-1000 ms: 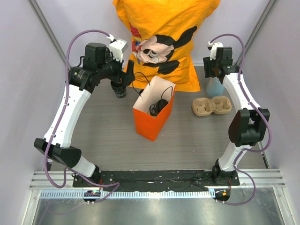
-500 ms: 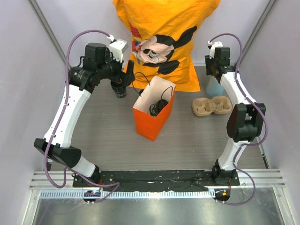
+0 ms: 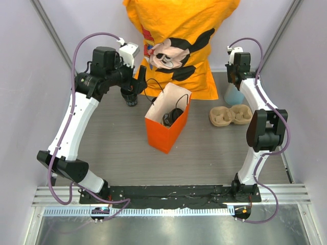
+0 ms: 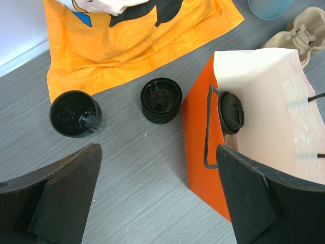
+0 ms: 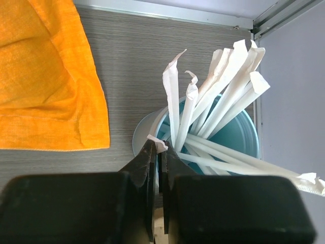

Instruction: Pack the takeout coffee

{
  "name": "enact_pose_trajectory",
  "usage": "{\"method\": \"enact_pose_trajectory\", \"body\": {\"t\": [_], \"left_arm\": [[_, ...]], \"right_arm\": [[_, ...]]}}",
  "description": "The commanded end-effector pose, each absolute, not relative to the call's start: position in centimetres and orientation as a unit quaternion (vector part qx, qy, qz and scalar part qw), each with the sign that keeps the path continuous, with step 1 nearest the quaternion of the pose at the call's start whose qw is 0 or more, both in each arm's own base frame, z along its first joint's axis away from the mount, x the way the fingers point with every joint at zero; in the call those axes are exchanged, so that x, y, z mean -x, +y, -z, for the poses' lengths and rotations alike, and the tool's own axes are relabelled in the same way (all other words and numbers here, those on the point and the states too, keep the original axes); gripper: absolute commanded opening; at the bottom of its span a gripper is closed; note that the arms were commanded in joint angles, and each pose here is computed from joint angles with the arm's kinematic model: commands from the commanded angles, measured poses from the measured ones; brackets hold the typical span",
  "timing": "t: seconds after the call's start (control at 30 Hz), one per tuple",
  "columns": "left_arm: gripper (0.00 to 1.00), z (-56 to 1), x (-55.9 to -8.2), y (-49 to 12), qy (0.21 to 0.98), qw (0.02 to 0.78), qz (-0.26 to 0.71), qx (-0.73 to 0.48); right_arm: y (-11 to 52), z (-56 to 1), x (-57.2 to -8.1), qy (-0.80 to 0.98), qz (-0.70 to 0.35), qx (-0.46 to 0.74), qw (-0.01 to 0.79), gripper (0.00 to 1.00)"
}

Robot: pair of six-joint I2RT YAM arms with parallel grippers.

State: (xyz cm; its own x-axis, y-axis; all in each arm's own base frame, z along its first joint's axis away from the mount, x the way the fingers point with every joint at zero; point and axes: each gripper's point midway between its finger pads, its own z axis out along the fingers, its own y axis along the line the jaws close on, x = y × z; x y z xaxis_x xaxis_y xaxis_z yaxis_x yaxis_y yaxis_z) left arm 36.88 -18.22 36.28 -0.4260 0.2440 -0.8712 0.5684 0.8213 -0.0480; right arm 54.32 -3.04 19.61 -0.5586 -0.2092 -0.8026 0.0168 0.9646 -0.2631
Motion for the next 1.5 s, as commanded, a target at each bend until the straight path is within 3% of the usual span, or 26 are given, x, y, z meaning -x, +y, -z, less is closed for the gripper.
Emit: {"method": "enact_pose_trajectory", "body": {"t": [0.0,0.07,0.4,0.97,1.2,1.47], "left_arm": [[1.00,-37.2,-36.8,-18.1,0.819,0.487,0.176,-0.245],[1.00,-37.2,-36.8,-18.2,0.819,0.487,0.177,-0.245],[0.99,-37.4,-36.8,-18.2,0.817,0.490,0.177,-0.247],[1.00,-38.3,-36.2,-17.7,0.810,0.502,0.169,-0.253],[1.00,-38.8,-35.8,-17.1,0.804,0.511,0.155,-0.261],[1.00,-38.2,-36.5,-14.8,0.811,0.519,0.111,-0.246]], "right_arm": [[-3.6,-23.7,-55.7,0.844,0.135,0.041,0.518,0.05],[-3.6,-24.2,-55.5,0.841,0.136,0.042,0.521,0.01],[-3.8,-28.3,-54.0,0.823,0.146,0.040,0.548,0.01],[-2.6,-38.0,-46.2,0.777,0.117,0.056,0.616,0.01],[-0.7,-42.4,-41.8,0.756,0.082,0.097,0.642,0.01],[4.2,-48.4,-35.9,0.720,-0.030,0.174,0.672,0.01]]}}
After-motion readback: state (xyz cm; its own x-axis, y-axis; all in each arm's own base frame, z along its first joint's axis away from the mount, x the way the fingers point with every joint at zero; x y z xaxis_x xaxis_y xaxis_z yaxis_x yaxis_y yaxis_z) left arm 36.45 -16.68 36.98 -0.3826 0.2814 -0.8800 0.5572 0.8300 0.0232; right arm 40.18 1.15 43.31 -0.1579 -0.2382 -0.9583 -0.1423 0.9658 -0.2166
